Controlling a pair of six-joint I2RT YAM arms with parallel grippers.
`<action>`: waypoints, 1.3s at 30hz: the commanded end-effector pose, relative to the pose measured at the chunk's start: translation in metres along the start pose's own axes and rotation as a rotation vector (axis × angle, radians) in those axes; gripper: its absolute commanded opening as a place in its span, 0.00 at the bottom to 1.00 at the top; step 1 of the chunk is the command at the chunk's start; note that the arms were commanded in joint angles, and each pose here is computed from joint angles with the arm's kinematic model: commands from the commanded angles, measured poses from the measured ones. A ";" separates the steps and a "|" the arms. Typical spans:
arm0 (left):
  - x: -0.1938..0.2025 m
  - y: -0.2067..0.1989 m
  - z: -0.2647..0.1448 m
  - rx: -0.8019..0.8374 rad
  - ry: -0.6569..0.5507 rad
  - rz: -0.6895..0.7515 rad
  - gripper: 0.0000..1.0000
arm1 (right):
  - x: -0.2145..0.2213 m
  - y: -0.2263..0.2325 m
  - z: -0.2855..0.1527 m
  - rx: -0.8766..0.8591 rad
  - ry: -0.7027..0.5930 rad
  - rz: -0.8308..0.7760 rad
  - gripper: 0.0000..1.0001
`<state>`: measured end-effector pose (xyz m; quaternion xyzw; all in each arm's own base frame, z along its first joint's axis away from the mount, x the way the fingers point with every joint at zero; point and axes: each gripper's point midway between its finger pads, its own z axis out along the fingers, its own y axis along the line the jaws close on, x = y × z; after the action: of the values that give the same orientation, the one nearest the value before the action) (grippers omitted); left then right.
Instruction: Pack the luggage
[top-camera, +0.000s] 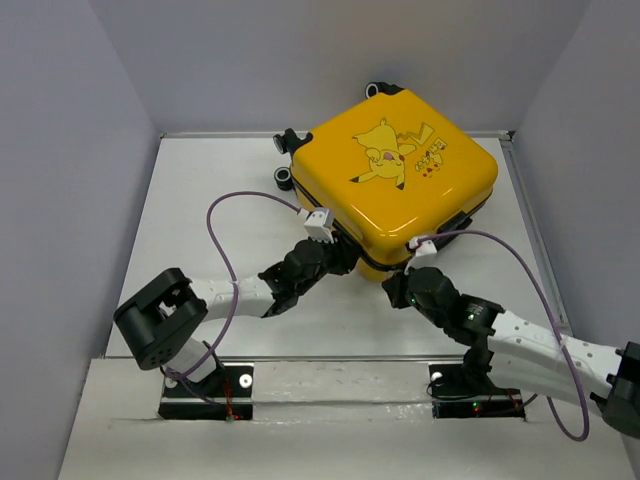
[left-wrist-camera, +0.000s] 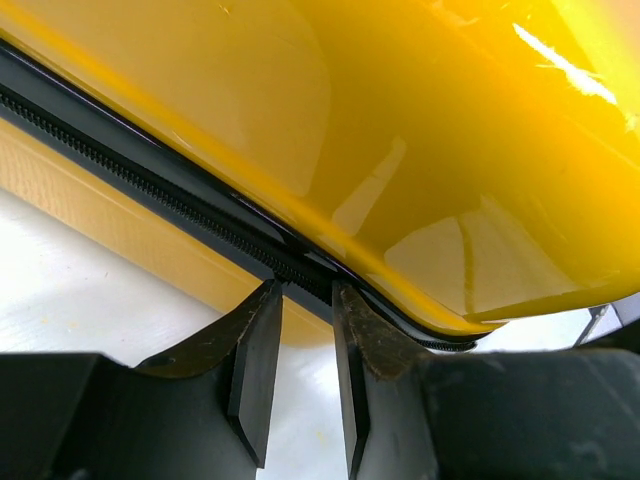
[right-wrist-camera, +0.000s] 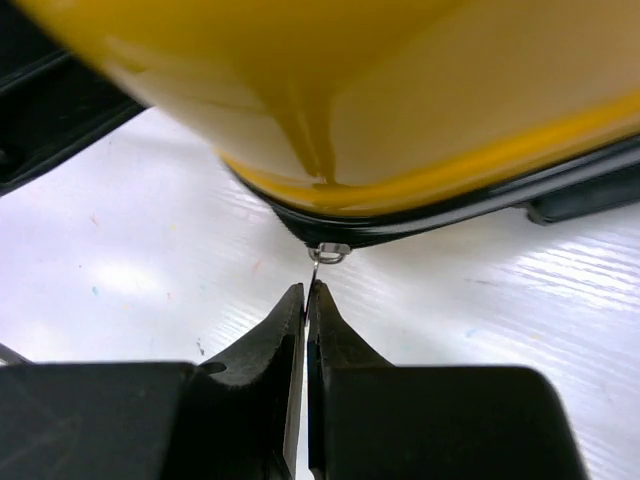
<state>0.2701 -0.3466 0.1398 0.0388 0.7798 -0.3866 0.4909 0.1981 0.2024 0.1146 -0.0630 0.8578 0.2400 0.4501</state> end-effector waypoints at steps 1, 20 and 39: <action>-0.039 -0.036 0.014 0.087 -0.127 -0.023 0.38 | 0.028 0.089 -0.016 -0.253 0.132 0.002 0.07; -0.174 0.047 -0.041 -0.165 -0.365 -0.163 0.83 | -0.035 0.105 0.020 -0.110 -0.209 0.059 0.07; -0.298 0.174 0.087 -0.272 -0.189 -0.319 0.99 | -0.026 0.113 0.025 -0.134 -0.170 0.009 0.07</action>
<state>0.5651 -0.1742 0.2399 -0.2063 0.7693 -0.3247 0.5101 0.2058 0.2741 0.1252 -0.0667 0.8297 0.2159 0.5105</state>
